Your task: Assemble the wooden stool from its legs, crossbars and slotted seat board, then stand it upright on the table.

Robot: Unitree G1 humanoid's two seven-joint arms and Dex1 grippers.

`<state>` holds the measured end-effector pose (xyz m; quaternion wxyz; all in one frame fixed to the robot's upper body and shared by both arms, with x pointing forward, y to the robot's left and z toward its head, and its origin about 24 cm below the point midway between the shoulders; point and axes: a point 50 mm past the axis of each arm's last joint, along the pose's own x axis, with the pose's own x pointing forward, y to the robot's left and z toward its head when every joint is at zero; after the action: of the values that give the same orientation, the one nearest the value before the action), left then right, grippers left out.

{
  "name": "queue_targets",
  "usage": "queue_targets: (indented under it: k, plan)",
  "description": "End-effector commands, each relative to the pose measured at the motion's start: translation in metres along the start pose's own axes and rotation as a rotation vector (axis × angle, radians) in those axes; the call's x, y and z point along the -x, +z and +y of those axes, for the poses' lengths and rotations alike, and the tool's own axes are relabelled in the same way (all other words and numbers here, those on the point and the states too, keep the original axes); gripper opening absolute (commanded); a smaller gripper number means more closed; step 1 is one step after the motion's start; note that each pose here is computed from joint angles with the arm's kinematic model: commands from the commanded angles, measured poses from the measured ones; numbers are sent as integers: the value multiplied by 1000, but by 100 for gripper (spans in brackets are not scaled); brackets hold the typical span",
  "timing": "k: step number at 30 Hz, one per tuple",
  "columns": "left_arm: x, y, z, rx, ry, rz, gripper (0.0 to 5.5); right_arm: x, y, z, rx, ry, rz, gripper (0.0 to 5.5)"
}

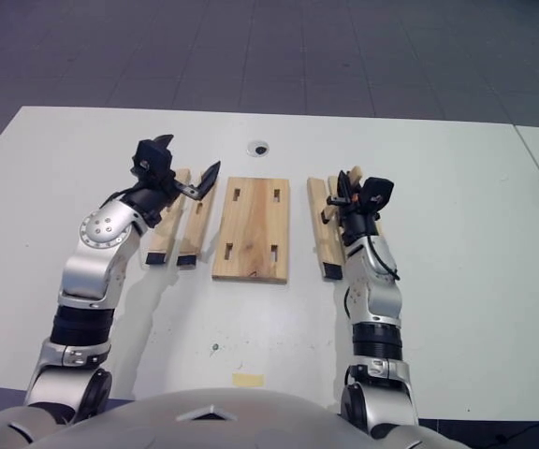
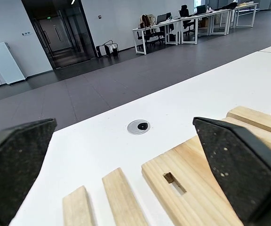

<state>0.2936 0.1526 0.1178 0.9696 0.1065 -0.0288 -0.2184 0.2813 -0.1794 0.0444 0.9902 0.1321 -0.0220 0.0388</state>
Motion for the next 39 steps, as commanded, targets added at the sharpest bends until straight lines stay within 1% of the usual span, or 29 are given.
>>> queue_targets:
  k: [1,4,8,9,10,16,21,25,27,29,34,36,39]
  plan:
    - [3,2,12,-41,27,7,540,12,-26,-3,-5,-26,74,42]
    - [4,1,21,-50,51,16,540,7,-18,3,-1,-7,28,42]
    - [4,1,25,-59,47,18,540,-1,-2,8,-16,15,-32,42]
    - [4,1,26,-58,48,18,540,-4,2,10,-18,26,-49,79]
    - [3,1,26,-55,48,18,540,-6,7,11,-20,30,-68,83]
    - [3,3,25,-43,52,10,540,-17,58,22,-15,52,-225,182]
    - [2,3,24,-40,55,5,540,-28,109,38,-155,76,-352,260]
    - [2,2,21,-32,59,7,540,-40,148,54,-175,153,-429,323]
    - [0,2,20,-26,57,5,540,-45,158,58,-169,179,-441,352]
    - [-1,2,19,-26,54,3,540,-49,157,55,-141,178,-423,389]
    - [1,0,18,-25,54,8,540,-47,135,40,-127,112,-333,467]
    - [2,-1,16,-23,51,14,540,-47,113,38,-115,107,-202,494]
    - [2,-2,12,-21,35,18,540,-42,71,37,-45,136,45,539]
